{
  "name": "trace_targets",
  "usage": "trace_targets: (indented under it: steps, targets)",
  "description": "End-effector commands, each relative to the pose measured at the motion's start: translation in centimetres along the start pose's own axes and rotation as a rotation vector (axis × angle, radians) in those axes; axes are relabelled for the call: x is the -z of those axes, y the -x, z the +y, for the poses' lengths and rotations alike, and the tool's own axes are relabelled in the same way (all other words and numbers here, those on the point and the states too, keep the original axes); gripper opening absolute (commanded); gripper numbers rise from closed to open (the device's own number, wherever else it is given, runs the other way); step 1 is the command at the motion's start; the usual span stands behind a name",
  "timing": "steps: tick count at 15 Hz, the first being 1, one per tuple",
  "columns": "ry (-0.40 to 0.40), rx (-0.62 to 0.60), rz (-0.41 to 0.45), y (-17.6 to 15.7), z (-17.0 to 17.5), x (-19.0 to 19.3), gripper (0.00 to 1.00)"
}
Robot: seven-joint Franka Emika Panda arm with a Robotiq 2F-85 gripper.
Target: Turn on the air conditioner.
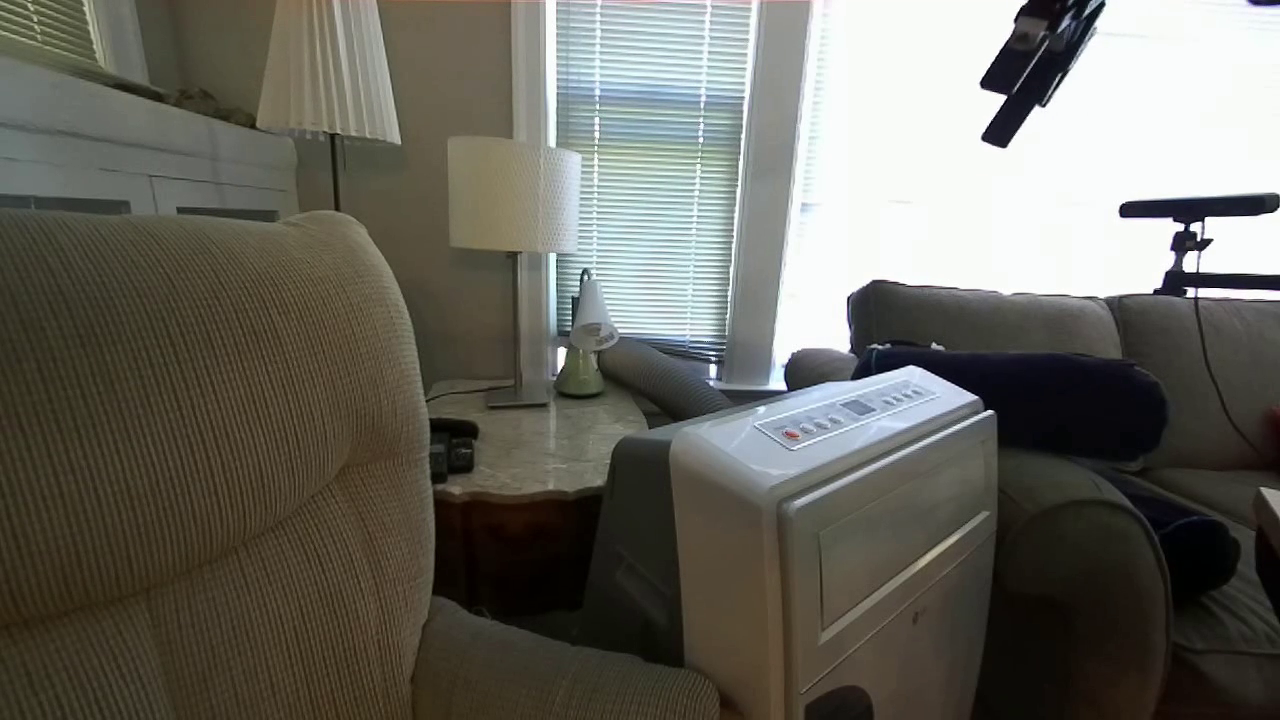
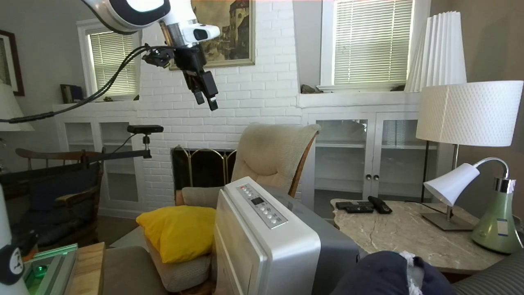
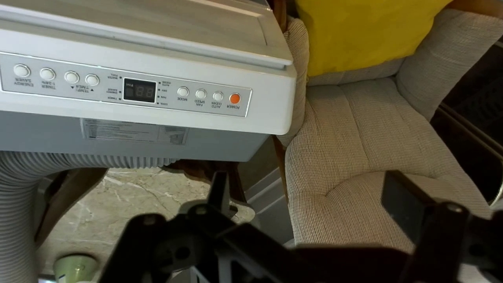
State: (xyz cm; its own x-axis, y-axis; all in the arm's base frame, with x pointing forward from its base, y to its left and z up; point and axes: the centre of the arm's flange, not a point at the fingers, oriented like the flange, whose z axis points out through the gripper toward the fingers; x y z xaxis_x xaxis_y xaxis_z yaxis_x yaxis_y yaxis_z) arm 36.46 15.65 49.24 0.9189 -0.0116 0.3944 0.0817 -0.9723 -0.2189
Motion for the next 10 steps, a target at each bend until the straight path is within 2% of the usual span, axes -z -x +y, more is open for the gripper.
trace_targets:
  steps: [1,4,6,10]
  targets:
    - [0.07,-0.007,0.006,-1.2,-0.6,-2.9,1.0]
    - [0.113,0.003,-0.02,-1.5,-0.4,-5.0,1.0]
    - [0.091,0.013,-0.032,-0.4,0.1,-4.3,1.0]
    - [0.089,0.01,-0.042,-0.4,0.2,-4.6,1.0]
